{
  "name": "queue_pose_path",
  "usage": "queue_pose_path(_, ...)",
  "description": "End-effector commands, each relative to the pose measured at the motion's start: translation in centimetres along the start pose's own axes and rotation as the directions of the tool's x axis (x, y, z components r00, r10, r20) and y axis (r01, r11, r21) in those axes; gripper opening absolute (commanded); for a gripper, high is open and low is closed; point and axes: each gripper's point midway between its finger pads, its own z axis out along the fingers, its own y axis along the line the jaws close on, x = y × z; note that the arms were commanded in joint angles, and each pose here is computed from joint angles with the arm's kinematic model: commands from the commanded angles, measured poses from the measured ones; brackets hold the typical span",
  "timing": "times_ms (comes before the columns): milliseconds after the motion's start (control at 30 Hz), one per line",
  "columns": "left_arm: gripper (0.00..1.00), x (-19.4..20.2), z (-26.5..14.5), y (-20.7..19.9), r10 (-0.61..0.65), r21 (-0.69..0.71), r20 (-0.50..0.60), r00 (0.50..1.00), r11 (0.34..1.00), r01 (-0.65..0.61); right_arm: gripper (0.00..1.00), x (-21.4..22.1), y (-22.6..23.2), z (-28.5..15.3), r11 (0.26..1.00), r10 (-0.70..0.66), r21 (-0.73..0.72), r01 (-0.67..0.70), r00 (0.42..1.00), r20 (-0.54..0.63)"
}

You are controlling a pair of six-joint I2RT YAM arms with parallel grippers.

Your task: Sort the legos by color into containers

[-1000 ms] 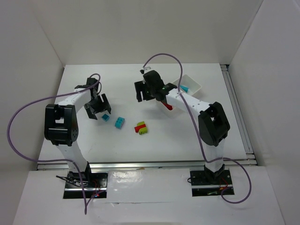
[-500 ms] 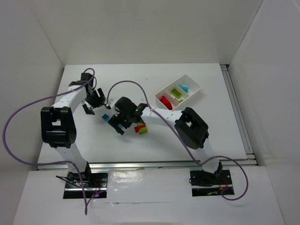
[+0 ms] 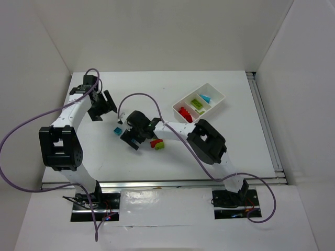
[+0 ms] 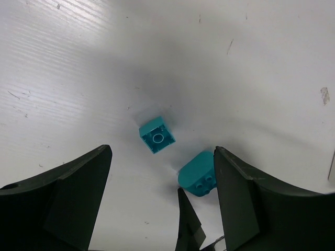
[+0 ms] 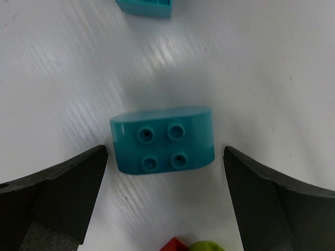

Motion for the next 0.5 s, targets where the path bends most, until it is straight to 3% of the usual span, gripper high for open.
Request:
queue_pose_path(0,0.88,0.3,-0.4,0.5,0.009,-0.015,-0.006,1.000,1.000,-0.010,0.99,-3.0,-0.7,0.7,1.000,-0.011,0.030,0.008,0.996,0.092)
queue_pose_path(67,0.88,0.2,-0.7,0.5,0.010,-0.011,0.002,1.000,1.000,-0.010,0.99,-3.3,-0.7,0.8,0.999,-0.012,0.032,0.008,0.994,0.104)
queue_pose_path(100,0.88,0.5,-0.5,0.6,0.009,-0.015,-0.006,1.000,1.000,-0.010,0.92,-3.2,-0.7,1.1,1.000,-0.003,0.031,-0.001,0.994,0.109)
queue_pose_path(300,0.88,0.5,-0.5,0.6,0.009,-0.015,-0.006,1.000,1.000,-0.010,0.79,-3.8,-0.9,1.1,0.999,0.006,0.041,-0.011,0.991,0.131)
queue_pose_path(467,0.88,0.6,-0.3,0.7,0.009,-0.015,-0.006,1.000,1.000,-0.010,0.58,-6.0,-2.1,-1.5,0.992,0.037,0.110,-0.064,0.971,0.235)
